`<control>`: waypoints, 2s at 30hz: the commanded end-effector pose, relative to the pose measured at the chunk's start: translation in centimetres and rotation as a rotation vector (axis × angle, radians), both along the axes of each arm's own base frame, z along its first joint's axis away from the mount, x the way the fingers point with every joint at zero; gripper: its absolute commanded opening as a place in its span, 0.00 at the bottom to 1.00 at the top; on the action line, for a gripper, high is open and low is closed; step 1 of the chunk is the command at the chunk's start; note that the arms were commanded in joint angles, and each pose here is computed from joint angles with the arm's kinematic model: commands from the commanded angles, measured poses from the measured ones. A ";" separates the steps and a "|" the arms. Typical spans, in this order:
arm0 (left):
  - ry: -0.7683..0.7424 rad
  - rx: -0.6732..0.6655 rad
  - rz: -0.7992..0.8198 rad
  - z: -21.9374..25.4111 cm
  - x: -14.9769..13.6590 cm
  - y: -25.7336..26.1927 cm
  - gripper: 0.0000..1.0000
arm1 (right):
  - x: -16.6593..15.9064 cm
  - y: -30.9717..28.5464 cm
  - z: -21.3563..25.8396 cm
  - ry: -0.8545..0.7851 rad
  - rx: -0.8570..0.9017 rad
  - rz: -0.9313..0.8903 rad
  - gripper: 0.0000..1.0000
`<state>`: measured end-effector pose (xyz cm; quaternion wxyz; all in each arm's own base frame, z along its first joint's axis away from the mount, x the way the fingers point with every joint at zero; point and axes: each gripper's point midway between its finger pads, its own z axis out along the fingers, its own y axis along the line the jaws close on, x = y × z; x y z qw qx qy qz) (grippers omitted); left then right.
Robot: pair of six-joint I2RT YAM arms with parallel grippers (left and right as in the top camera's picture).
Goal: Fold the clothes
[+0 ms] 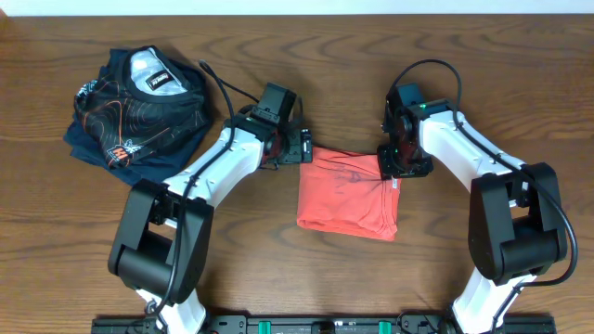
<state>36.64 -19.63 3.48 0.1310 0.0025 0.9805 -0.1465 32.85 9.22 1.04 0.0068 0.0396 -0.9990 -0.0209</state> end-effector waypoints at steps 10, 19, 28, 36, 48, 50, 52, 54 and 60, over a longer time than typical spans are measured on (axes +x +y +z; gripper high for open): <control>0.118 -0.312 -0.166 -0.9 -2.1 -5.8 0.93 | 0.1 -1.5 -0.6 0.003 -0.073 -0.018 0.50; 0.118 -0.316 -0.187 -1.0 -2.3 -5.9 0.93 | 0.1 -1.5 -0.6 0.002 -0.072 -0.018 0.50; 0.161 -0.267 -0.195 -4.1 -2.7 -5.5 0.74 | 0.0 -1.5 -0.6 0.005 -0.073 -0.018 0.50; 0.132 -0.245 -0.244 -4.1 -2.6 -5.2 0.06 | -0.2 -1.6 -0.6 0.015 -0.076 -0.018 0.50; -0.292 0.045 -0.023 9.0 4.7 6.9 0.06 | 2.7 -4.3 6.9 -0.198 -0.022 -0.124 0.55; -0.379 0.091 0.015 11.5 5.7 9.4 0.06 | 2.9 -4.9 8.6 -0.247 -0.014 -0.143 0.56; -0.461 0.142 0.058 13.7 6.6 11.9 0.06 | 3.0 -5.4 9.8 -0.280 -0.009 -0.157 0.58; -0.544 0.193 0.126 16.0 7.5 14.8 0.06 | 3.0 -5.7 10.6 -0.303 -0.007 -0.167 0.58; -0.722 0.257 0.241 20.5 9.6 21.2 0.06 | 2.4 -5.9 10.8 -0.289 -0.009 -0.171 0.58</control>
